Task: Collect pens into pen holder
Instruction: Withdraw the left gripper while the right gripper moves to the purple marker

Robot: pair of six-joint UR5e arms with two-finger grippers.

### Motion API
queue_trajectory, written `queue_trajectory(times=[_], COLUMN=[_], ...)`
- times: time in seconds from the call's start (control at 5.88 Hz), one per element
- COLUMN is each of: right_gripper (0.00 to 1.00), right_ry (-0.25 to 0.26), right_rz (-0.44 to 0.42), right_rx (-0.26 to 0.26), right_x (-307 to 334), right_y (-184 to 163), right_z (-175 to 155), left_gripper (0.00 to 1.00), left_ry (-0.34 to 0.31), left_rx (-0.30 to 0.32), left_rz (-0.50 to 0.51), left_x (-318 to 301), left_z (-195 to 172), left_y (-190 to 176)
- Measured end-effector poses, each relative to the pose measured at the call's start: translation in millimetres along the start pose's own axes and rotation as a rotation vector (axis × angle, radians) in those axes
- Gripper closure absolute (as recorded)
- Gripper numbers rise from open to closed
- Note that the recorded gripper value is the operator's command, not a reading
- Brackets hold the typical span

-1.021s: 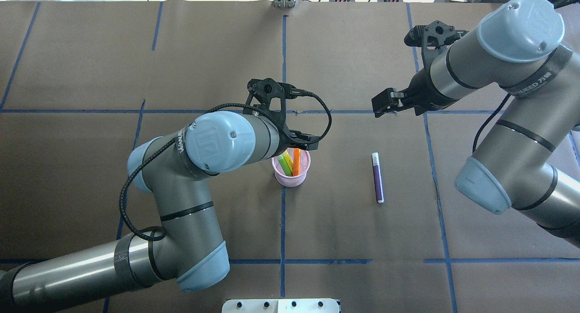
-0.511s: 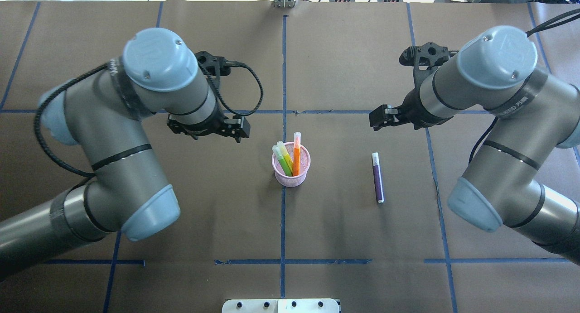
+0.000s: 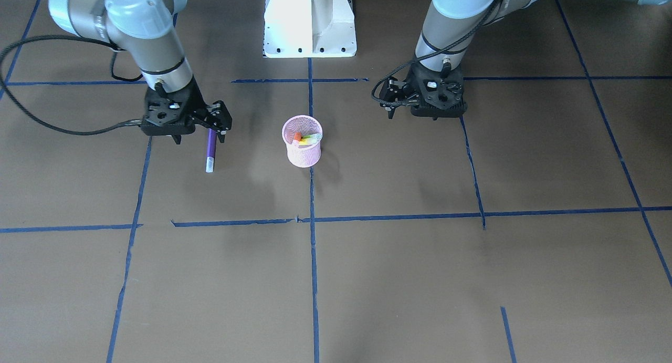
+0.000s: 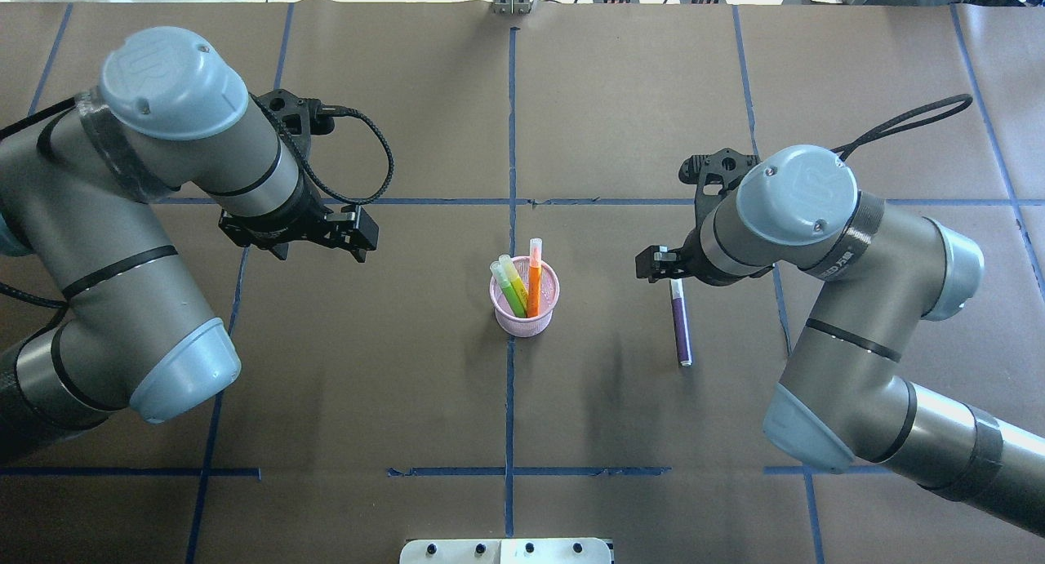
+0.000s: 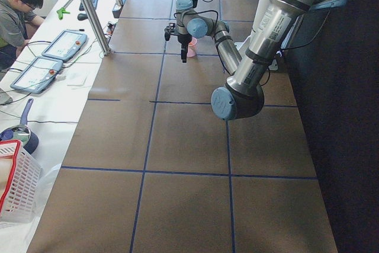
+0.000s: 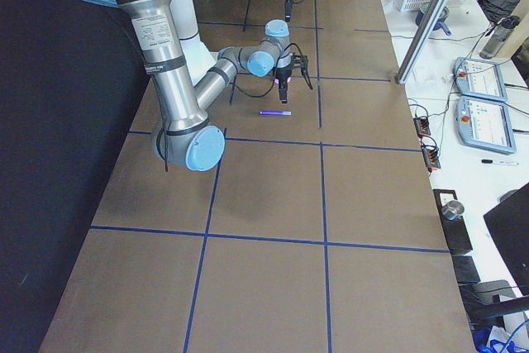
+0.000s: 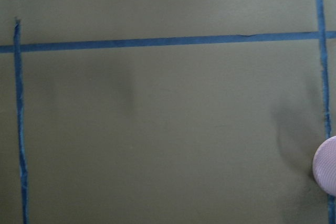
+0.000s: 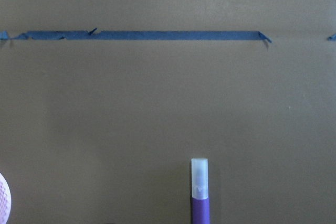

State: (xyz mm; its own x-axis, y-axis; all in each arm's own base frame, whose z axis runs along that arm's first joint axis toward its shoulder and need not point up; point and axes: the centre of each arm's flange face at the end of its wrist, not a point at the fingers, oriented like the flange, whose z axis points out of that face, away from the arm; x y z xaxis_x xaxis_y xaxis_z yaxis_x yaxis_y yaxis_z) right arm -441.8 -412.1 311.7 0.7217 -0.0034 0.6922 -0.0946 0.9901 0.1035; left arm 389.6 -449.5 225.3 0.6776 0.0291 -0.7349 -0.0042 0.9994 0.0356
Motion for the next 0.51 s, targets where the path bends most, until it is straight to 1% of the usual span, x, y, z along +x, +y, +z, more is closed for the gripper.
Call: queue_trajectory(times=[0.34,0.51], right_gripper=[0.27,0.44], right_ry=[0.037,0.056], right_rz=[-0.025,-0.026], right_rx=[-0.037,-0.047], right_x=[-7.1,-4.1], right_y=[21.4,23.6], right_z=[30.5,41.2], left_gripper=[0.0,0.0], left_ry=[0.005,0.006], left_rx=[0.002,0.005], left_rz=[-0.005,-0.005], left_x=[-1.6,-1.7], left_z=[-2.4,-3.3], left_y=[0.7,0.9])
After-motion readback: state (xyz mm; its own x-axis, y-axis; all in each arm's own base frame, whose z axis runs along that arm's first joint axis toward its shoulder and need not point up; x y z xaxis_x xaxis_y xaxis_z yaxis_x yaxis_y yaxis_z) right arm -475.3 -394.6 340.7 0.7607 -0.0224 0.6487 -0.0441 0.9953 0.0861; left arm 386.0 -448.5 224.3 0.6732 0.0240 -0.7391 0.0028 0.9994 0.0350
